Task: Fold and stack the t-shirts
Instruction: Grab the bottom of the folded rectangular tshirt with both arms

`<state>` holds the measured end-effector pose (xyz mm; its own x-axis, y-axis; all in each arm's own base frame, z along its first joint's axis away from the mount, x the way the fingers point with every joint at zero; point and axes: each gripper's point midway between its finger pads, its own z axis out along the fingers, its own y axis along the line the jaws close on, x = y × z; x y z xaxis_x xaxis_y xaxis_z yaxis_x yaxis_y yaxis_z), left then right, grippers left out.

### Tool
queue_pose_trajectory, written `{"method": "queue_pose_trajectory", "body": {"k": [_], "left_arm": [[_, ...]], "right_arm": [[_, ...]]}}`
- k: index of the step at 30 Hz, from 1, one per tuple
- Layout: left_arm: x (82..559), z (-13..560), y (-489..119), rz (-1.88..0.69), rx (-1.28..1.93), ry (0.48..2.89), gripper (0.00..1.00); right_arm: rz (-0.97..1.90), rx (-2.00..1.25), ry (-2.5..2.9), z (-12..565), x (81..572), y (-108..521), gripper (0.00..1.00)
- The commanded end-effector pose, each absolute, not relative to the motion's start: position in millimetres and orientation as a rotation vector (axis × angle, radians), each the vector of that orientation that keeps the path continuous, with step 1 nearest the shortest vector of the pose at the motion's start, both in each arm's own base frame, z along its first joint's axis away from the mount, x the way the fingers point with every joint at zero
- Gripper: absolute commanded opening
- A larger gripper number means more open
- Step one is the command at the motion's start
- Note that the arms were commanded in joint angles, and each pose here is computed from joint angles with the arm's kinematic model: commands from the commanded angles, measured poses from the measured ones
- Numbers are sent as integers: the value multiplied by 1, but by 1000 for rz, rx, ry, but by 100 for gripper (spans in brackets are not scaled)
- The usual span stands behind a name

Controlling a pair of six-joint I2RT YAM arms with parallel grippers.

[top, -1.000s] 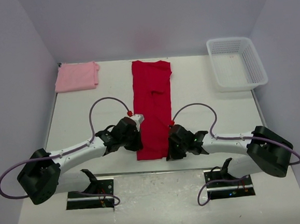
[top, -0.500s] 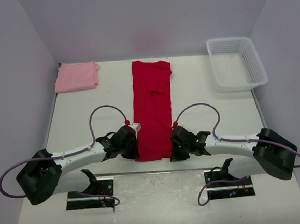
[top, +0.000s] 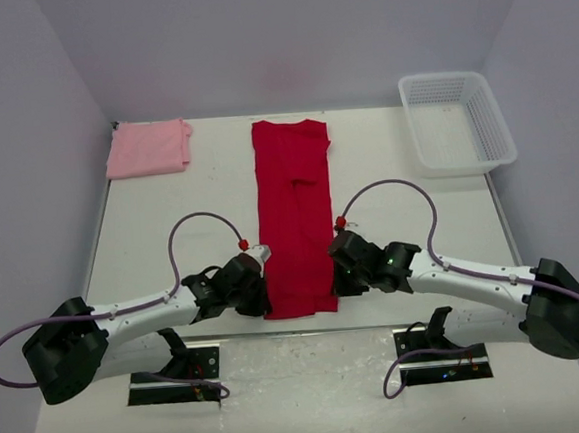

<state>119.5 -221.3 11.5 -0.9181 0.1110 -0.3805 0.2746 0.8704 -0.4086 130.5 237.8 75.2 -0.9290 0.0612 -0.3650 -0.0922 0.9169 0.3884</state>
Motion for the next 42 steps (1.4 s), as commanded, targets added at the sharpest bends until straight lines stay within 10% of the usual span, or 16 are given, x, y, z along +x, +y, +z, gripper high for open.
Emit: {"method": "queue_pose_trajectory", "body": {"k": [1, 16, 36, 42], "left_arm": [[94, -12, -197, -554, 289, 2803, 0], [97, -2, -202, -577, 333, 2774, 0], [96, 11, -206, -593, 355, 2749, 0], [103, 44, -214, -638, 338, 2669, 10]], "right_arm": [[438, -41, 2719, 62, 139, 233, 0], [379, 24, 2875, -11, 115, 226, 0], [404, 37, 2737, 45, 117, 203, 0], [578, 50, 2666, 59, 113, 208, 55]]}}
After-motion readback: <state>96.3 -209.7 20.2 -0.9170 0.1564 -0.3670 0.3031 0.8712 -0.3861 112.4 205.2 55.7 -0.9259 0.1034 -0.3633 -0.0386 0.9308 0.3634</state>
